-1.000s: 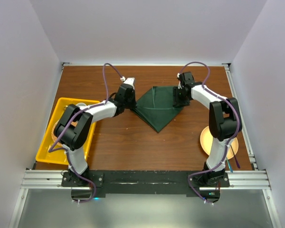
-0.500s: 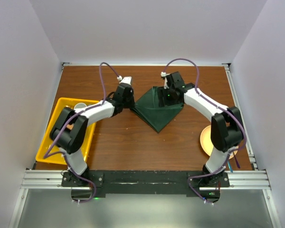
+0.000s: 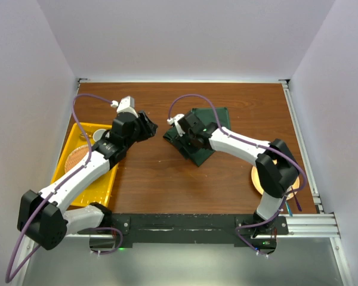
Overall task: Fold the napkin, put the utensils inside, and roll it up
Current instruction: Roll the napkin with the utensil
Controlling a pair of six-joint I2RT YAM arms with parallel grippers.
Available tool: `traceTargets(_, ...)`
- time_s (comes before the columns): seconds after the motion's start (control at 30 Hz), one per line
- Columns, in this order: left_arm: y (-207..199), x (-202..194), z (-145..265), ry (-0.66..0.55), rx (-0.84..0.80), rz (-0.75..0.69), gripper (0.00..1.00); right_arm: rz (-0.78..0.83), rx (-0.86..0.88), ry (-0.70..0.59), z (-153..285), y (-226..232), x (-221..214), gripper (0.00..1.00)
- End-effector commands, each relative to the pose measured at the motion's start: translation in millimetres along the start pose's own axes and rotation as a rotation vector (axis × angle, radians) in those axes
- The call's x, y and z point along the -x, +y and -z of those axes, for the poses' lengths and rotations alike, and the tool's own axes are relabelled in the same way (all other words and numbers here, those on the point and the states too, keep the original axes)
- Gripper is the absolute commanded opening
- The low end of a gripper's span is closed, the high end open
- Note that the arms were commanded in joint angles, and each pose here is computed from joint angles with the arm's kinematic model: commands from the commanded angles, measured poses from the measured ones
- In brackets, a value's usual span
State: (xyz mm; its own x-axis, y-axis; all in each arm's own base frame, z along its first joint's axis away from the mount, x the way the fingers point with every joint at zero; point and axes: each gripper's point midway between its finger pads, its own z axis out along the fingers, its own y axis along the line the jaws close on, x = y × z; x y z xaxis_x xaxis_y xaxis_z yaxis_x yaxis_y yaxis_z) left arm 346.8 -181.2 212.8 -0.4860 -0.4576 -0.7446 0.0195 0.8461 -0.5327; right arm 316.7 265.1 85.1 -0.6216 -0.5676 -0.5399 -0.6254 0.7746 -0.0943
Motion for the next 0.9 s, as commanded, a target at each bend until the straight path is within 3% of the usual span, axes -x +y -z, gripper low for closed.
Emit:
traceTargets(0.0, 14.8, -19.4, 19.8, 0.047, 0.010, 0.035, 0.54, 0.139, -0.070, 0.002, -4.9, -0.5, 6.8, 0.79)
traceTargets(0.33, 14.6, -24.7, 32.4, 0.054, -0.022, 0.052, 0.54, 0.197, -0.035, 0.056, -32.9, 9.4, 7.7, 0.75)
traceTargets(0.6, 20.8, -36.6, 24.6, 0.081, -0.008, 0.054, 0.54, 0.177, -0.064, 0.087, -43.6, 9.3, 3.2, 0.52)
traceTargets(0.87, 22.4, -45.1, 16.6, 0.109, -0.004, 0.056, 0.53, 0.175, -0.093, 0.076, -39.3, 6.5, 8.0, 0.47)
